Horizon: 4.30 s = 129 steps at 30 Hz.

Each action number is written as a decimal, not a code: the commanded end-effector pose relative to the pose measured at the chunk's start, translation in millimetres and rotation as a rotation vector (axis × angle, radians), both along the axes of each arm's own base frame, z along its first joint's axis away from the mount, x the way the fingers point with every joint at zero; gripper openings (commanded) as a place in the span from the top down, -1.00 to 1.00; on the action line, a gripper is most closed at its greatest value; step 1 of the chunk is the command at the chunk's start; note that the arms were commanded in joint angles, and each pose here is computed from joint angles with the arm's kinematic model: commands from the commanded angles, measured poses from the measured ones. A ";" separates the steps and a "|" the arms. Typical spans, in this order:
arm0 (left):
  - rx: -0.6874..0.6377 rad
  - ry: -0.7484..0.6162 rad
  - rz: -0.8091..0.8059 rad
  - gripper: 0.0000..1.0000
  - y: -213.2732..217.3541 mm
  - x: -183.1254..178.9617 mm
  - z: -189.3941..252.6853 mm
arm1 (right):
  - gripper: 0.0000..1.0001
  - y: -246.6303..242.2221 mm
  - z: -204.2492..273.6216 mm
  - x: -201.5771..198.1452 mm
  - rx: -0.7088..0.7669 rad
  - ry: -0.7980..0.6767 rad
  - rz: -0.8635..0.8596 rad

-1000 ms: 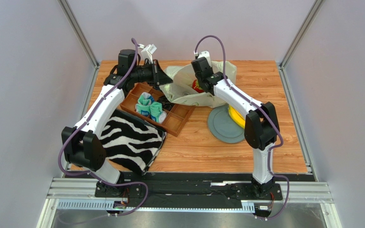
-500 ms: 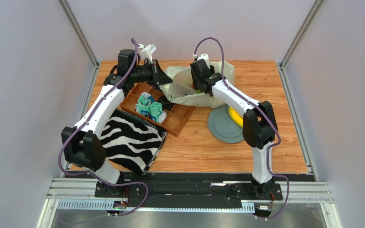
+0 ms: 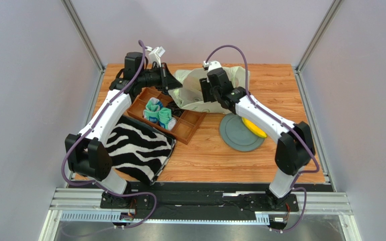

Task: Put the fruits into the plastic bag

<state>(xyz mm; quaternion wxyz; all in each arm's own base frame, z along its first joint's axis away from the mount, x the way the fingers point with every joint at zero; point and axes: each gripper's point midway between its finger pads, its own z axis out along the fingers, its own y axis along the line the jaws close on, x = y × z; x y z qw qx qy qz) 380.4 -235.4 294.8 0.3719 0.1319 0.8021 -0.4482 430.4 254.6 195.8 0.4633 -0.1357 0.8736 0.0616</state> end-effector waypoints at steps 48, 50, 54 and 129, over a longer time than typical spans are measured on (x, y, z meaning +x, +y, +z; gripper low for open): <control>-0.006 -0.039 -0.003 1.00 1.2 1.9 7.6 | -0.60 -232.2 -76.9 -86.3 -0.093 0.147 -0.492; -0.006 -0.044 -0.003 1.00 1.5 2.0 8.7 | -0.60 -223.7 -72.6 -84.1 -0.079 0.132 -0.423; -0.006 -0.039 -0.002 1.00 1.3 2.5 7.1 | -0.61 -216.4 -62.3 -70.5 -0.085 0.077 -0.345; -0.033 -0.070 -0.011 1.00 0.5 -3.7 21.9 | 0.48 -119.9 106.8 -142.0 0.205 -0.286 -0.187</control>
